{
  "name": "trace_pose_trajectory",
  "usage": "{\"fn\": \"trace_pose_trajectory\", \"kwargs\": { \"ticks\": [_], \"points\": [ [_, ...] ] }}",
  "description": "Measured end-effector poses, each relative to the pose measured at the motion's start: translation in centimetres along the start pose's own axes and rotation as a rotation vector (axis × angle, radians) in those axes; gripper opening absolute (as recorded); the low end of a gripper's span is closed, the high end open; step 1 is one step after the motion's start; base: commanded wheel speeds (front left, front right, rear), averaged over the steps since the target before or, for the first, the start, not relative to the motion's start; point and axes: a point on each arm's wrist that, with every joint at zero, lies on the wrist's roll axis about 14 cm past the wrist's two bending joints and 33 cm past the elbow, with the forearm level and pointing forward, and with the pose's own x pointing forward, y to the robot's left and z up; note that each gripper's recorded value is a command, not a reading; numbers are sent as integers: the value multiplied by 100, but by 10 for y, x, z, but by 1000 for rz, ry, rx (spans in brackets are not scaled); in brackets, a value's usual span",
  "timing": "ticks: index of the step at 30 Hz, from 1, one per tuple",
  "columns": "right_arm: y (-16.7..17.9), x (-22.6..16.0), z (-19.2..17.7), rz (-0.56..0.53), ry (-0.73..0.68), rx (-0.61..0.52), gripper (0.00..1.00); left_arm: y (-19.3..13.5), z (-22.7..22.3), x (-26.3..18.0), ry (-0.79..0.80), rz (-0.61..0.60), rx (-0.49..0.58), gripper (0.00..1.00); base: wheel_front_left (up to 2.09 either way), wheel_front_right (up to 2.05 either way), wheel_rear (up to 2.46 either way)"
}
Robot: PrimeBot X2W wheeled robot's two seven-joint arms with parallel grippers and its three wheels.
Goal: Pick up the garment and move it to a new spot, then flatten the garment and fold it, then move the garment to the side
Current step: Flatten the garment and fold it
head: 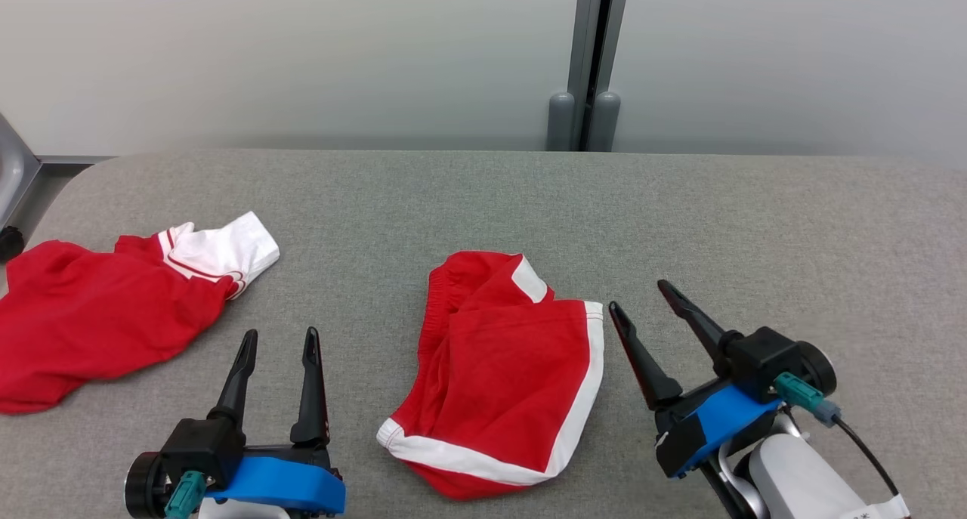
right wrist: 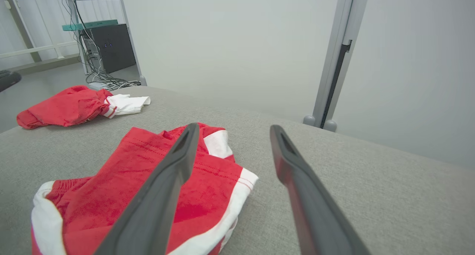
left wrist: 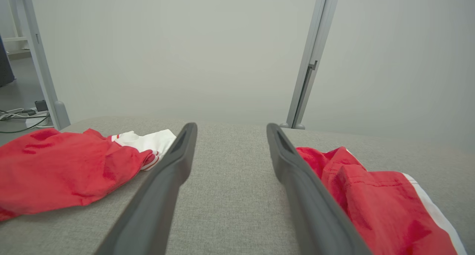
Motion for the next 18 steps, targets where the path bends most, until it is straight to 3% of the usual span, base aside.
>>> {"fn": "trace_pose_trajectory", "kwargs": {
  "ticks": [6,18],
  "points": [
    [-17,4,-5,-40,26,6,100,0,-2,-1,8,-1,5,100,0,0,0],
    [-8,29,-56,10,189,87,100,9,-13,6,42,21,1,100,0,0,0]
  ]
}}
